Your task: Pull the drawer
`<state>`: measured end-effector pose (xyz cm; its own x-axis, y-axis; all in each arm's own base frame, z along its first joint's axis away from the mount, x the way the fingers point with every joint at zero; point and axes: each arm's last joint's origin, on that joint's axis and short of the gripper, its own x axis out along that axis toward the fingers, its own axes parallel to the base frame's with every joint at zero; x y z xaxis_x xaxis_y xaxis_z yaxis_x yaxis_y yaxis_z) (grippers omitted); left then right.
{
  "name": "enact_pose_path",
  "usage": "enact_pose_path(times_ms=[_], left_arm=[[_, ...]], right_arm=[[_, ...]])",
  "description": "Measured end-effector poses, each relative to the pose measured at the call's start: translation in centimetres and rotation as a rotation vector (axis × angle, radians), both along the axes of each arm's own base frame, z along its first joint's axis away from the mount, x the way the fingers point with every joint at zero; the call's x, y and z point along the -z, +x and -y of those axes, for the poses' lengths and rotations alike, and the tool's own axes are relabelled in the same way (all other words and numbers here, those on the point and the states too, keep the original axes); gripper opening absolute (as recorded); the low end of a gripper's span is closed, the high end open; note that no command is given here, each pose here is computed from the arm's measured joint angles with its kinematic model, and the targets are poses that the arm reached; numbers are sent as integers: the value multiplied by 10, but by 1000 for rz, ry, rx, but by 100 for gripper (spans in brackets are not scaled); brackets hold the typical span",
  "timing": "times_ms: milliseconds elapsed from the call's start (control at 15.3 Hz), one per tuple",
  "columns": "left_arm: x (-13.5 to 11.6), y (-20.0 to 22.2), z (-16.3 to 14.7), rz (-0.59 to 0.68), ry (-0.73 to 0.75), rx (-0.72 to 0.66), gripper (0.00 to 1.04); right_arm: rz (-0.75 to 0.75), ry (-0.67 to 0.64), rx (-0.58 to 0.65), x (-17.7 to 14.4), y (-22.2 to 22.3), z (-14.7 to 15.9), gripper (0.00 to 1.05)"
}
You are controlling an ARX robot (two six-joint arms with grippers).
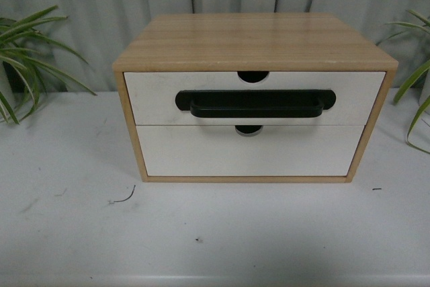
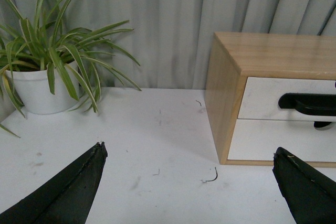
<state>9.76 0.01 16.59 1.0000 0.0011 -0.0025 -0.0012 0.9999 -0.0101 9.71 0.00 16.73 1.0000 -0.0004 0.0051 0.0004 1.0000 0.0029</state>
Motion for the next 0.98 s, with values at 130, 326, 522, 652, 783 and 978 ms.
enact_pose_path(times_ms=[130,326,522,652,783,978], left_arm=[[0,0,0,0,0,0,98],[0,0,0,0,0,0,98],[0,0,0,0,0,0,98],[0,0,0,0,0,0,98],[0,0,0,0,0,0,98],[0,0,0,0,0,0,98]], right_arm=[[0,0,0,0,0,0,98],[0,0,0,0,0,0,98],[0,0,0,0,0,0,98],[0,0,0,0,0,0,98],[0,0,0,0,0,0,98],[0,0,0,0,0,0,98]])
